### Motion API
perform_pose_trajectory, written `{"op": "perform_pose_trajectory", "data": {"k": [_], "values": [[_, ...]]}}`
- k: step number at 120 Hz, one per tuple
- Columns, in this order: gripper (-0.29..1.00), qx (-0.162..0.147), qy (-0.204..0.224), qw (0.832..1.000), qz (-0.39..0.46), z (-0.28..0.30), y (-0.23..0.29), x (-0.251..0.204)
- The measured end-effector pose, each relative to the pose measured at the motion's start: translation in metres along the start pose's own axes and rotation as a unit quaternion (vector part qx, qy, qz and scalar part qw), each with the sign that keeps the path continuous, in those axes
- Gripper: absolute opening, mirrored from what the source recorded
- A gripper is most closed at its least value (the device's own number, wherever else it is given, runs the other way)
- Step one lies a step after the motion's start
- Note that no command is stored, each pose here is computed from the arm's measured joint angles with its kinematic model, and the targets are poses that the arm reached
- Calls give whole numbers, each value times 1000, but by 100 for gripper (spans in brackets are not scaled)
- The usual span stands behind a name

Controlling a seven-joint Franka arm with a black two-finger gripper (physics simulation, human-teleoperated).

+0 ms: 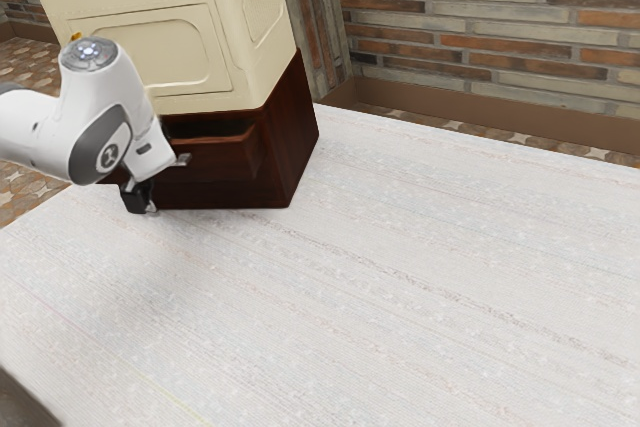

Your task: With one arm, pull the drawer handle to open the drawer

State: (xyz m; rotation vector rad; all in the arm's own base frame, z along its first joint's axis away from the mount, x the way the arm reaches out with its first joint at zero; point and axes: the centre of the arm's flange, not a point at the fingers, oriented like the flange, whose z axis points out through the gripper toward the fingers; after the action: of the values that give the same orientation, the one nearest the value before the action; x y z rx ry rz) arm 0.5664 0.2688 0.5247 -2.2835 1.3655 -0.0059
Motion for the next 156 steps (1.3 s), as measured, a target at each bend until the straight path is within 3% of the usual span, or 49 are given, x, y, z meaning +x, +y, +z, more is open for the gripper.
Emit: {"op": "perform_pose_trajectory", "data": {"k": [101, 156], "values": [[68, -10, 16, 1000, 15, -41, 75, -17], [70, -20, 16, 1000, -1, -46, 87, -37]]}}
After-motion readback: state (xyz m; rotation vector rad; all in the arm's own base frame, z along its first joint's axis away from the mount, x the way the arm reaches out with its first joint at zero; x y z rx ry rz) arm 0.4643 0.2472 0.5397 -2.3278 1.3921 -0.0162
